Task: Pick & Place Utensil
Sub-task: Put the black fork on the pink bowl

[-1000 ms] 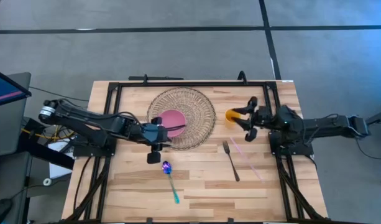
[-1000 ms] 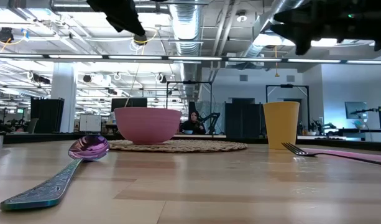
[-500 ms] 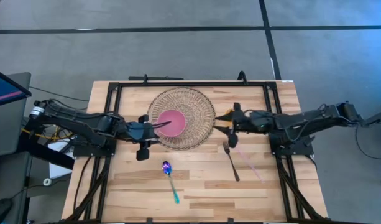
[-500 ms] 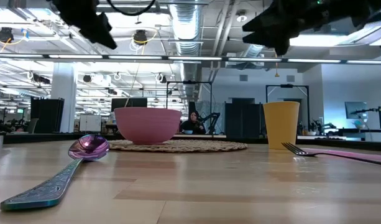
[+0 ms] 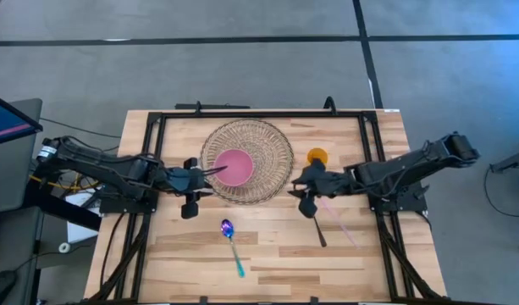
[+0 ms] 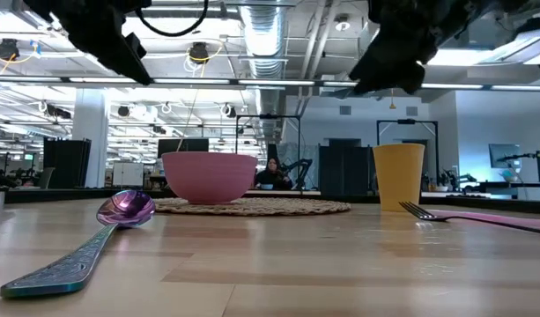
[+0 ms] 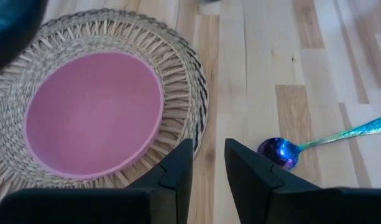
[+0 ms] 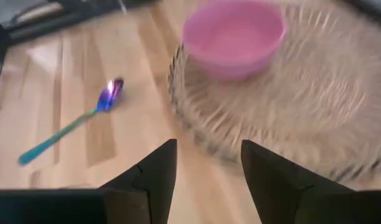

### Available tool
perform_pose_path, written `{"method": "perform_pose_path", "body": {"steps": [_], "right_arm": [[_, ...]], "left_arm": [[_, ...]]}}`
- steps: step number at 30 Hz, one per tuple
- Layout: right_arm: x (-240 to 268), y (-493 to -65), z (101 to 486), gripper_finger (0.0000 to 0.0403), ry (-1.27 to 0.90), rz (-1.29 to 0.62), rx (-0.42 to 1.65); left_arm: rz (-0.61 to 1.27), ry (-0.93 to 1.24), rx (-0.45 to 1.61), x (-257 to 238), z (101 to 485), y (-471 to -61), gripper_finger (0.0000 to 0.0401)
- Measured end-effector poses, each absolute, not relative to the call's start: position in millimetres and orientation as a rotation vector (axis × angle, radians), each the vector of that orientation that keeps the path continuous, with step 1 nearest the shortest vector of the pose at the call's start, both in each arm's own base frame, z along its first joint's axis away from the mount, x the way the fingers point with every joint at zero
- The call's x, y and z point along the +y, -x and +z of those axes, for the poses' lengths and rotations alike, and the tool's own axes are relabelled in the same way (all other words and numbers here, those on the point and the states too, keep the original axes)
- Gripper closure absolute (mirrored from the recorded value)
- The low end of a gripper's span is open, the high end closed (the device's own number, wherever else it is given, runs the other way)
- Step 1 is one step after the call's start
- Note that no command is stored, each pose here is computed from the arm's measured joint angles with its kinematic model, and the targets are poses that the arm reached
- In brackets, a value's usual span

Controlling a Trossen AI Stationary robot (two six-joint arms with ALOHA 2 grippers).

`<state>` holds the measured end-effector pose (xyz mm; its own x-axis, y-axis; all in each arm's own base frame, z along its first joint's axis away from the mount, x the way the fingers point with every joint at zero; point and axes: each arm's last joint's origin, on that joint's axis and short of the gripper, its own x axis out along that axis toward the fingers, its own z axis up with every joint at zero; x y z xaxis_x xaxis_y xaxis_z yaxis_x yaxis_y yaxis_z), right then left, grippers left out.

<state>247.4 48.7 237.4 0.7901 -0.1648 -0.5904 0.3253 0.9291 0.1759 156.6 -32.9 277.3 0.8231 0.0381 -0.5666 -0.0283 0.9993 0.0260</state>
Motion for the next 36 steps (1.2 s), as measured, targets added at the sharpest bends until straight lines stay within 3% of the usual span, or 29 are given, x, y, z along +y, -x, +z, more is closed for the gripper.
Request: {"method": "perform_pose_path", "body": {"steps": [8,17,26,36], "right_arm": [[72.4,-253.7,206.8,0.0224,-0.559,-0.21,0.872],[93.7,-247.2,161.8,0.0233,-0.668,-0.345,1.176],[91.2,-237.3,154.5,0.0237,-0.674,-0.52,1.231],[93.3,-239.0,133.5,0.0256,-0.661,-0.59,1.273]], "left_arm": [[0.034,-0.013,0.589,-33.3,274.8,-158.0,0.0306],[0.032,-0.007,0.567,-33.6,276.7,-159.2,0.0306],[0.032,-0.006,0.561,-33.7,277.2,-159.6,0.0306],[0.031,-0.004,0.557,-33.8,277.5,-159.8,0.0306]]}}
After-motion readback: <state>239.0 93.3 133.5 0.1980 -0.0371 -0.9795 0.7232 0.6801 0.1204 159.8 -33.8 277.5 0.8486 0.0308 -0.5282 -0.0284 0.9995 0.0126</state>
